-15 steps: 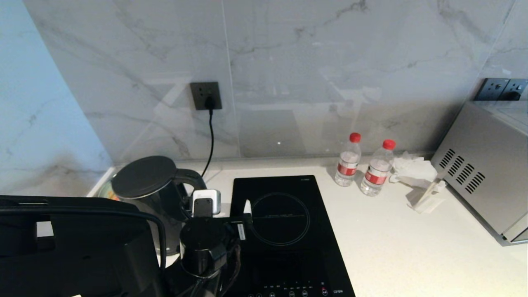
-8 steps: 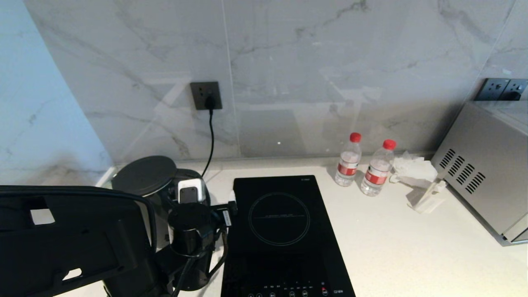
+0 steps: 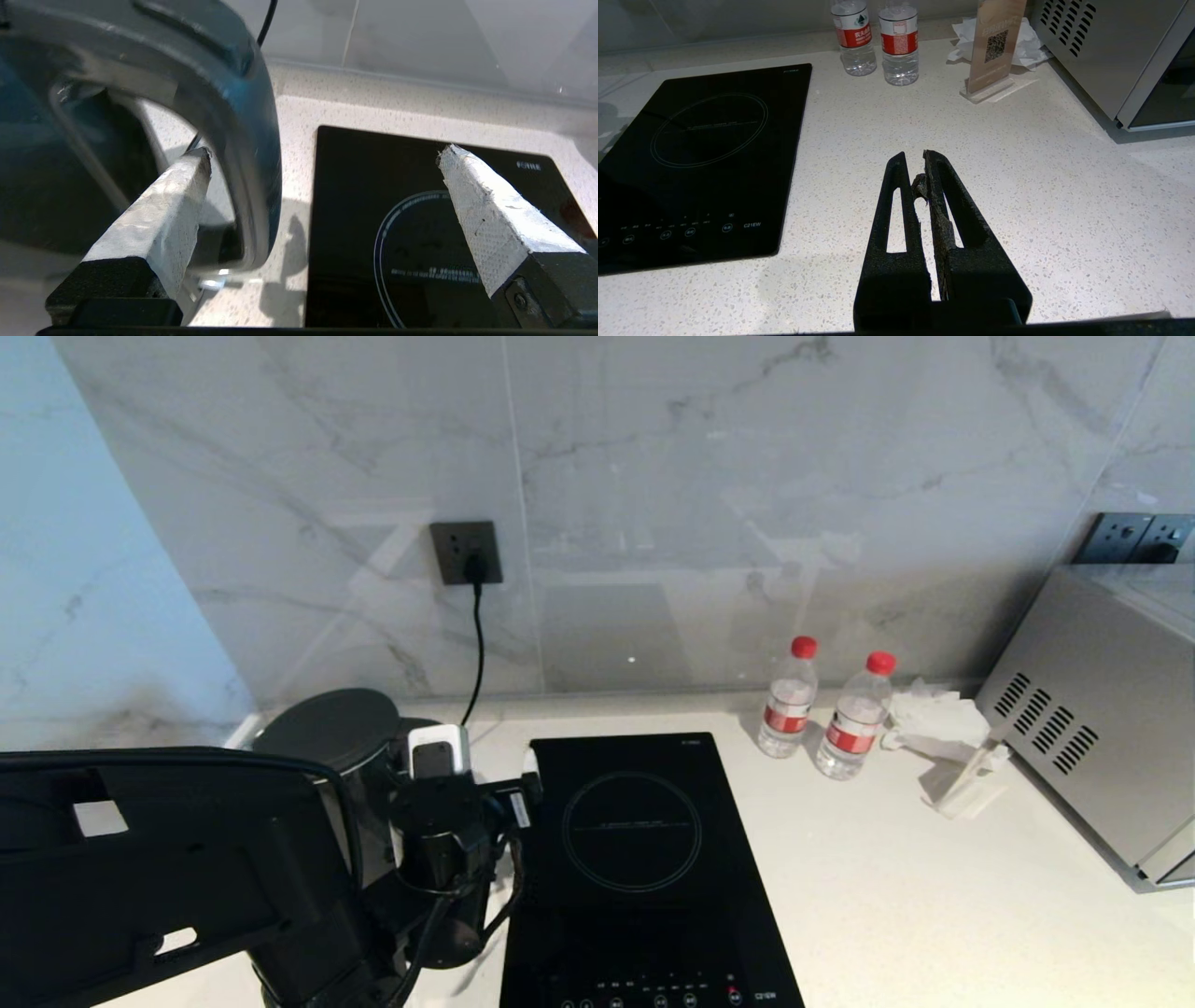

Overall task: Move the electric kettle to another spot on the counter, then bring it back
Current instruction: Pick up the kettle

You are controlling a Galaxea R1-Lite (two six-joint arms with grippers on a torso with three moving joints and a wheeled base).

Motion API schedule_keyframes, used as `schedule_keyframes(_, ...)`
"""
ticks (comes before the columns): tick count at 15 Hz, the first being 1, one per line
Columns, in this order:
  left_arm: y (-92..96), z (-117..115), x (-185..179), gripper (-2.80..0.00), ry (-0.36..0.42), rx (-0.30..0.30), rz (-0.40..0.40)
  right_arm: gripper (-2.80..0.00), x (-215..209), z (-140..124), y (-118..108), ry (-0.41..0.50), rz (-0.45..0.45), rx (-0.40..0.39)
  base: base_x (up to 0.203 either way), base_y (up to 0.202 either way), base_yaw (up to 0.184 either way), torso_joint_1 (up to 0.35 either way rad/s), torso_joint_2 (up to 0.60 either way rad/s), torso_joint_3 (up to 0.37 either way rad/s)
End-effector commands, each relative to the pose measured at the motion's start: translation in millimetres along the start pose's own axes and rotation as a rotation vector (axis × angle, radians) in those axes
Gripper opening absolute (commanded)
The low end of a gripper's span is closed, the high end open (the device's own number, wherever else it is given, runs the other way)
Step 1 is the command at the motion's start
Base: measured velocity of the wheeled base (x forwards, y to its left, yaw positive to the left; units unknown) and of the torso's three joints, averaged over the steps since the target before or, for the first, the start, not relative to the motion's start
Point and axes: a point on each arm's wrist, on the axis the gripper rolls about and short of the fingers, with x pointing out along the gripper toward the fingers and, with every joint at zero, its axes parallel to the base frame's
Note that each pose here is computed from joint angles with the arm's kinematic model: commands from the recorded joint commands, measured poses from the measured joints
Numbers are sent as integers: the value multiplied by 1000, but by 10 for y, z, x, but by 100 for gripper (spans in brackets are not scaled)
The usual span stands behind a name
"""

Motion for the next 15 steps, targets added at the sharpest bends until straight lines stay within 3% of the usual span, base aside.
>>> schedule_keyframes(1, 12, -9, 51, 0, -9, -8, 15, -280, 0, 0, 0, 0, 1, 1, 0, 0, 0, 0, 0, 0)
schedule_keyframes(6, 145, -41, 255, 0, -14, -9, 63, -280, 0, 0, 0, 0, 2, 0, 0, 0, 0, 0, 0, 0)
schedule_keyframes(15, 139, 12, 304, 0, -21, -14, 74, -280, 0, 0, 0, 0, 0, 1, 0, 0, 0, 0, 0, 0)
